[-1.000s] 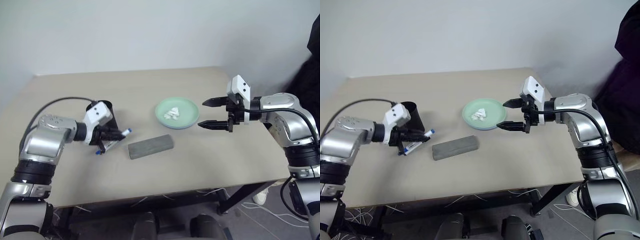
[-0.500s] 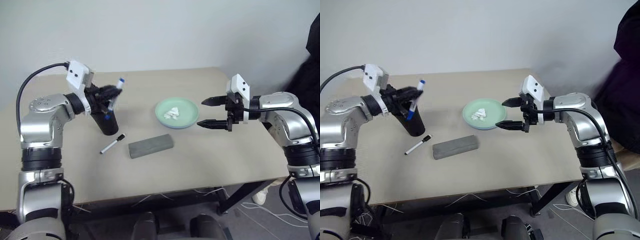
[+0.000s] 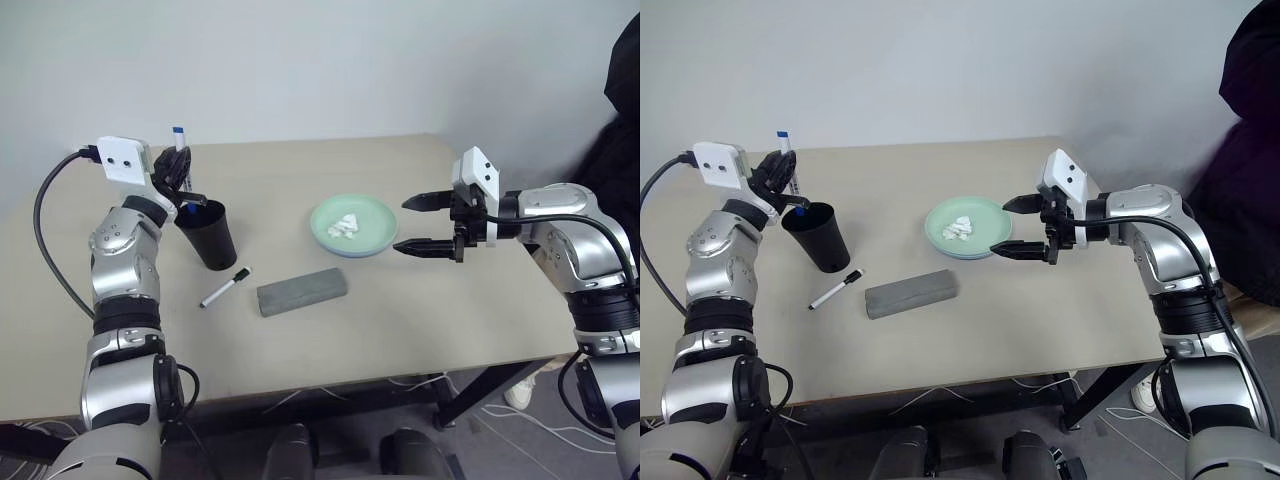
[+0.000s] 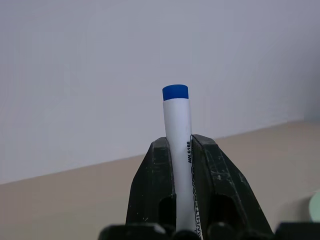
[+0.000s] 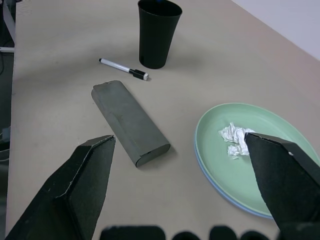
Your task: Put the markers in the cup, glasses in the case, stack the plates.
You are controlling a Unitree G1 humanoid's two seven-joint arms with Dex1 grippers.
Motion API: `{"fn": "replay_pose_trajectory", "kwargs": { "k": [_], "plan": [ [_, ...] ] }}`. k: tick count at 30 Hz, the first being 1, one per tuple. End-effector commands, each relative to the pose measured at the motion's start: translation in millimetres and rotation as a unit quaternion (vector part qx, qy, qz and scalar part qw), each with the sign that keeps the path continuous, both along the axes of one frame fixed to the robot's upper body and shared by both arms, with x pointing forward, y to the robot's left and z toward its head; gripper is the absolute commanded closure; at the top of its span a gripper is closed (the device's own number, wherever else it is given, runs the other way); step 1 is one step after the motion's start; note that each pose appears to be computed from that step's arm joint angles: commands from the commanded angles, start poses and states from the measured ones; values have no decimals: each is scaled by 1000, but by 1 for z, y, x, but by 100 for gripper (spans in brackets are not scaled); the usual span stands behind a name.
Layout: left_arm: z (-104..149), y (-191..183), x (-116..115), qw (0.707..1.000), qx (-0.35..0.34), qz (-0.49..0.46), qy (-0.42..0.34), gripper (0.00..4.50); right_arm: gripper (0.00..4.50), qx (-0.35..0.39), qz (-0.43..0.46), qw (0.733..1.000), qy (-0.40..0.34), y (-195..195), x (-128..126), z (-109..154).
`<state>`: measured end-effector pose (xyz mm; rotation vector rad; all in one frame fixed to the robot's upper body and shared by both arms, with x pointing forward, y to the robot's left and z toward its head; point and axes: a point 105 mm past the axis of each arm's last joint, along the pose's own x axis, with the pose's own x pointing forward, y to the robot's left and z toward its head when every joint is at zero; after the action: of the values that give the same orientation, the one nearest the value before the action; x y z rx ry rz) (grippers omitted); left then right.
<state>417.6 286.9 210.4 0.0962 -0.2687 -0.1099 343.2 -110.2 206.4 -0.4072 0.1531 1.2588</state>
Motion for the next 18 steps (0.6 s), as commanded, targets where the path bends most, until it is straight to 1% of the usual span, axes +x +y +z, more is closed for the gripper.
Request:
{"fn": "replay_pose_trajectory", "kwargs": {
  "k": [1,10,12,14,17,18],
  "plan": [
    [10,2,-1,1000,2,4,-26,435,0,10,10,999,-34,3,-2,20],
    [-1,-6,-2,1000,0,-21,-15,435,0,11,11,999,-33,4,-2,21],
    [-3,-8,-2,1000,-3,-28,-10,365,0,12,10,999,-33,4,-2,21],
    [-5,-11,-3,999,-4,-35,-7,307,0,12,9,999,-32,4,-2,20],
    [-8,-13,-3,999,-1,-41,-2,198,0,12,8,999,-32,3,-2,21],
    [-9,-13,-4,999,0,-42,-1,169,0,12,8,999,-33,3,-2,21]
  ]
}}
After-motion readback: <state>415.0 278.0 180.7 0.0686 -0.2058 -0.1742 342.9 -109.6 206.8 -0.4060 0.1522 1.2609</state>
